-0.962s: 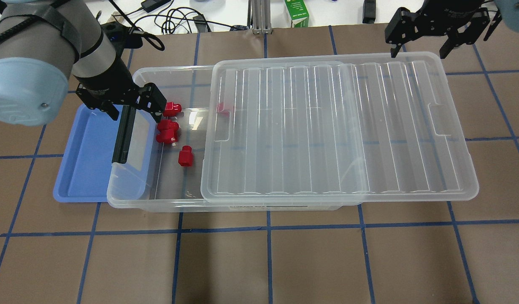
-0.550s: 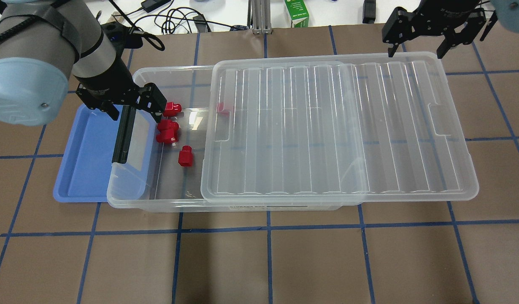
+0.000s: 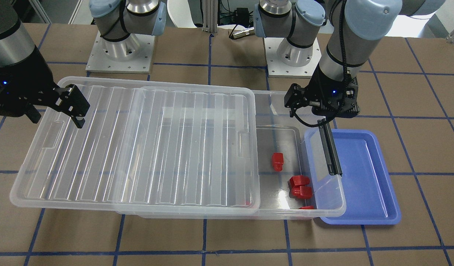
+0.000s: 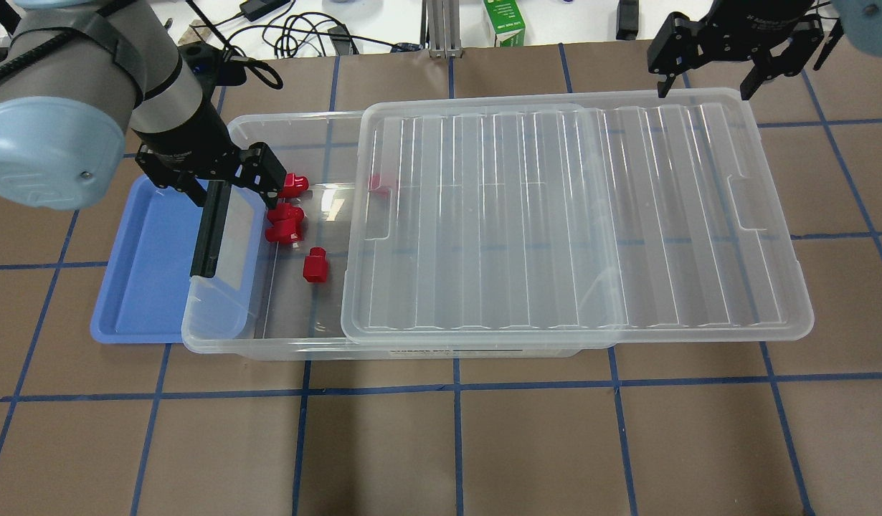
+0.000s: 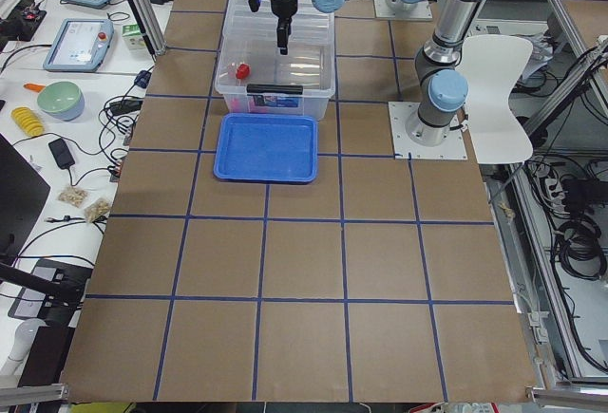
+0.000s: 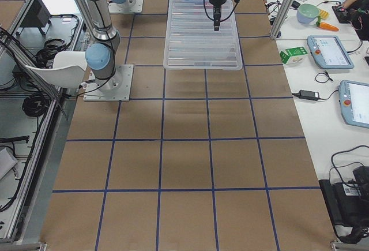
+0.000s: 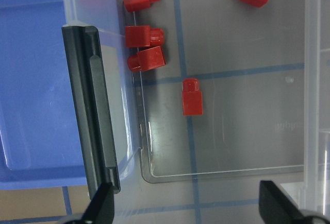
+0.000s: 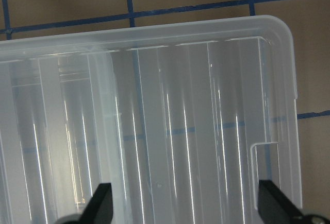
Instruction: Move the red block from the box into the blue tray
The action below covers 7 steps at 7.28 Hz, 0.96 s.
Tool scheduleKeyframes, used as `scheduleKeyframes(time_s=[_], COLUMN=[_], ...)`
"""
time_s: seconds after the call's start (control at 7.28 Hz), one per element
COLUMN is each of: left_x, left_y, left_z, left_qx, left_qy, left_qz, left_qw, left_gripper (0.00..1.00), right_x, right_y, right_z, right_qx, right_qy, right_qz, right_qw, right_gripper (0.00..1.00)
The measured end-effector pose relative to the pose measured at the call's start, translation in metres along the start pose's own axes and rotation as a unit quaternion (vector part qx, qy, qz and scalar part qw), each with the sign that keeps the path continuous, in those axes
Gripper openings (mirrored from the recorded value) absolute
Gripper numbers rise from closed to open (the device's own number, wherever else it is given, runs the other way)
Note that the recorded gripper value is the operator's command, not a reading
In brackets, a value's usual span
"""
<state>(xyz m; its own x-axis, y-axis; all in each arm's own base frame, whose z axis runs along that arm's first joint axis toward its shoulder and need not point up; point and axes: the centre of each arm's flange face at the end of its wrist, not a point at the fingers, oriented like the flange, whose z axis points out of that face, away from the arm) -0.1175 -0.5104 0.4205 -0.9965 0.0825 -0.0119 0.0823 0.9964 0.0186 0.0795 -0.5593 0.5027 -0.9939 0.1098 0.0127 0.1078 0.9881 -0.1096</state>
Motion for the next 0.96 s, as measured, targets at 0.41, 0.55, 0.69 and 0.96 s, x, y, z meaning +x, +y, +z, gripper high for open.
scheduleKeyframes(time_s=[0.41,0.55,0.69,0.96], left_x=[-0.003,-0.003,-0.004,-0.004], left_y=[-0.033,-0.042,-0.047,-0.052], left_z=[0.048,0.071,0.091,0.124], left_qx=[-0.005,-0.005,-0.008,-0.026], left_qy=[0.003,0.004,0.004,0.007], left_qz=[-0.003,-0.002,0.001,0.002], left_qw=[1.0000,1.0000,1.0000,0.9996], left_gripper=[1.00,1.00,1.00,1.00], right_x=[-0.001,-0.001,-0.001,-0.001], right_y=[0.000,0.000,0.000,0.001], right_z=[0.000,0.000,0.000,0.001], right_qx=[-0.001,-0.001,-0.001,-0.001], right_qy=[0.000,0.000,0.000,0.000], right_qz=[-0.001,-0.001,-0.001,-0.001], right_qw=[1.0000,1.0000,1.0000,1.0000], right_gripper=[1.00,1.00,1.00,1.00])
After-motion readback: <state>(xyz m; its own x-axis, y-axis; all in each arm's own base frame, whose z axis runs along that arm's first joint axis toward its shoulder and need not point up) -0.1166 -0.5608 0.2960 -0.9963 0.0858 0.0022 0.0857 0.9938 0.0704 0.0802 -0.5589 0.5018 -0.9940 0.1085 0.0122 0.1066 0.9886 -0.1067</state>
